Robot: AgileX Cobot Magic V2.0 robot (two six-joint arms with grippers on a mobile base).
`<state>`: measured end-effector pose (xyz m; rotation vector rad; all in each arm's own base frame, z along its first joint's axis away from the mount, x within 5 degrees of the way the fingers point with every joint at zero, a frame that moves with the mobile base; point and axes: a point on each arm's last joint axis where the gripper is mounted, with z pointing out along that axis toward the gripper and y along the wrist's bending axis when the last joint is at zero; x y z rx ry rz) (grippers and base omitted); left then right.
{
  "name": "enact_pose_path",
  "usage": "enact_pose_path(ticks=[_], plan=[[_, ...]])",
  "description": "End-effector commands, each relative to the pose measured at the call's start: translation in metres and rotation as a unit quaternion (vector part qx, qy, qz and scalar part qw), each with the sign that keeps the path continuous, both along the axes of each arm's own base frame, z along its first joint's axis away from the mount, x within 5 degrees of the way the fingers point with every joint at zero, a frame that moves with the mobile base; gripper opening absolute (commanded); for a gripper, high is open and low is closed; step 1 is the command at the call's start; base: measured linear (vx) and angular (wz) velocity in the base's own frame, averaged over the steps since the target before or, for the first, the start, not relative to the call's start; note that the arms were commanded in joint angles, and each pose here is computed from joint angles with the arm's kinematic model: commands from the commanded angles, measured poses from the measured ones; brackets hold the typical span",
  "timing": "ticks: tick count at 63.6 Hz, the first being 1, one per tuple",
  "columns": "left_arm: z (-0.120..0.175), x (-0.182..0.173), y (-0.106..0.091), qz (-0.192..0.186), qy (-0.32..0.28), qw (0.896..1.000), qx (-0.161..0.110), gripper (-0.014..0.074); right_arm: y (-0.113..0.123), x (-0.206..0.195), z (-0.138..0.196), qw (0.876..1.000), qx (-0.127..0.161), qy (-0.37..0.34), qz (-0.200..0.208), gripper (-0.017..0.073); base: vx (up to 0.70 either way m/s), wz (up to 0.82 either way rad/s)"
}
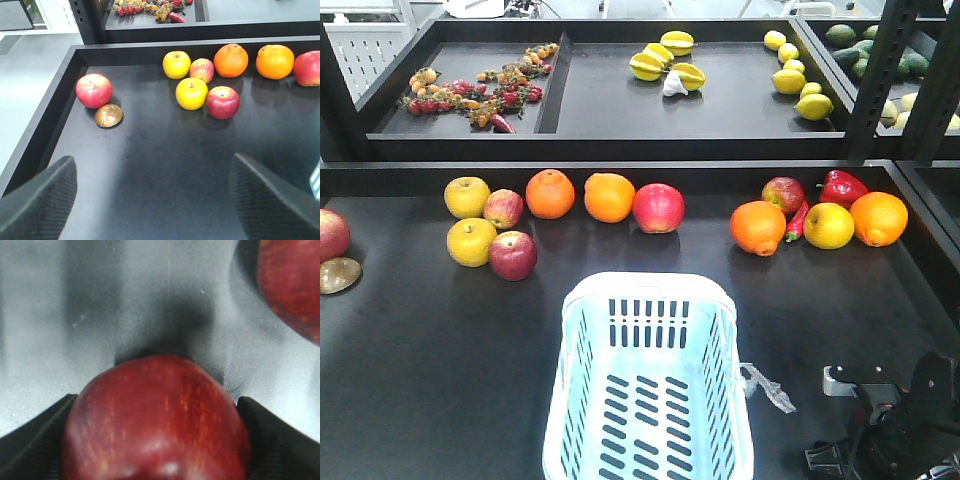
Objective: Pick three apples into basket with both arms
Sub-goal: 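Lower the right gripper over a red apple and close on it, then carry the apple over the basket and release it with the right gripper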
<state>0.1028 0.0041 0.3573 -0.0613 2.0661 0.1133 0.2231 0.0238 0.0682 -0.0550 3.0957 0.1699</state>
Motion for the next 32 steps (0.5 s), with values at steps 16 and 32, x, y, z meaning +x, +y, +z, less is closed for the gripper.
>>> enact_pose_path(ticks=[16, 32], plan=[[0.011, 0.002, -0.001, -0.006, -0.036, 0.999, 0.001, 0.0585, 0.003, -0.001, 0.050, 0.998, 0.020, -0.066, 0.004, 0.0309, 0.00, 0.00], [0.011, 0.002, -0.001, -0.006, -0.036, 0.999, 0.001, 0.0585, 0.005, -0.018, 0.114, 0.985, 0.041, -0.167, 0.014, 0.0309, 0.00, 0.00]])
